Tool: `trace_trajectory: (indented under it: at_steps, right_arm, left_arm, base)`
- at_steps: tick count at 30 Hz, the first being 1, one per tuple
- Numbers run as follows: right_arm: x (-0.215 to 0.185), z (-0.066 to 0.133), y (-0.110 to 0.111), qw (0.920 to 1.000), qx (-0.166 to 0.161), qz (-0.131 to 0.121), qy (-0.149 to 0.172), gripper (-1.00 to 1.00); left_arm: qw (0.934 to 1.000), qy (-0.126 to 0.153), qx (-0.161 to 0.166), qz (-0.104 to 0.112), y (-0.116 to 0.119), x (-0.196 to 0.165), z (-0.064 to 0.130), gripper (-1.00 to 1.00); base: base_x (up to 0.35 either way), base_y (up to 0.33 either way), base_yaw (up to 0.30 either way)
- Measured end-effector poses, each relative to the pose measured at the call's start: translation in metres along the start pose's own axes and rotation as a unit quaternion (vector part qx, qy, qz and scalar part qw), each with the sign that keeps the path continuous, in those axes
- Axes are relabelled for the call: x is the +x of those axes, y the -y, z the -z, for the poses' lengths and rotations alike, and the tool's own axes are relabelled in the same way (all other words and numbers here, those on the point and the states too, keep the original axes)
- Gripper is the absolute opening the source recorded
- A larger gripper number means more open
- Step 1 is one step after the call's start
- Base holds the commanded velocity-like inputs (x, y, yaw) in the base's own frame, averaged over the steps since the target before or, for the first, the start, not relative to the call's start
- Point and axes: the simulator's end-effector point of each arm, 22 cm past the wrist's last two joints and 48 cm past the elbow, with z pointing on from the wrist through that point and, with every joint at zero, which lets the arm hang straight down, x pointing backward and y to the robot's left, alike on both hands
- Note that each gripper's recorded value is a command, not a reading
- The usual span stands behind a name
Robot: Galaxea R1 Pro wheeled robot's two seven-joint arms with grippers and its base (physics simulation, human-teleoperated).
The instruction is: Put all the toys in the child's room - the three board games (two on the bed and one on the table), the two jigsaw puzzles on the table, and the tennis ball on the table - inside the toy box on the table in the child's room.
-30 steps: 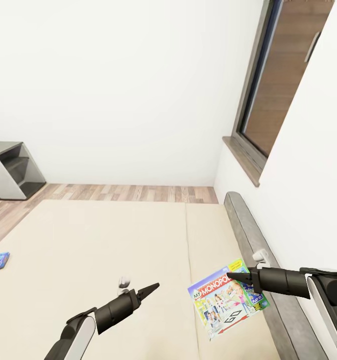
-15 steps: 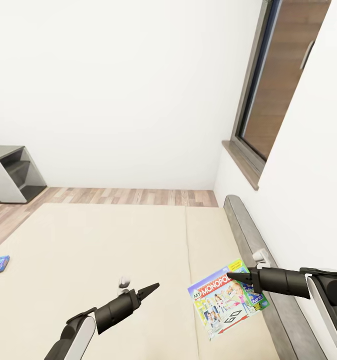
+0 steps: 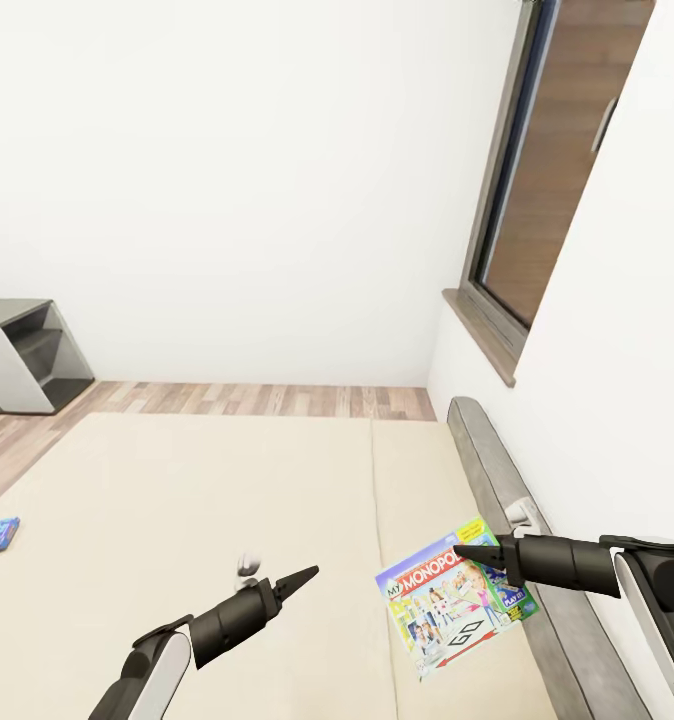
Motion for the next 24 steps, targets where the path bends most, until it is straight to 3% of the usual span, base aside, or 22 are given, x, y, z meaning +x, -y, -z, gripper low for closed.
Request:
trace_trajectory:
  at_steps: [24]
  right_arm:
    - [-0.01,0.009,-0.011,0.9998,0.0,0.016,0.012,-1.0]
  left_arm:
    - [0.9998,0.006,0.009,-0.017,0.016,-0.008,0.001,1.0]
  base:
    - [0.0,0.0,0.0]
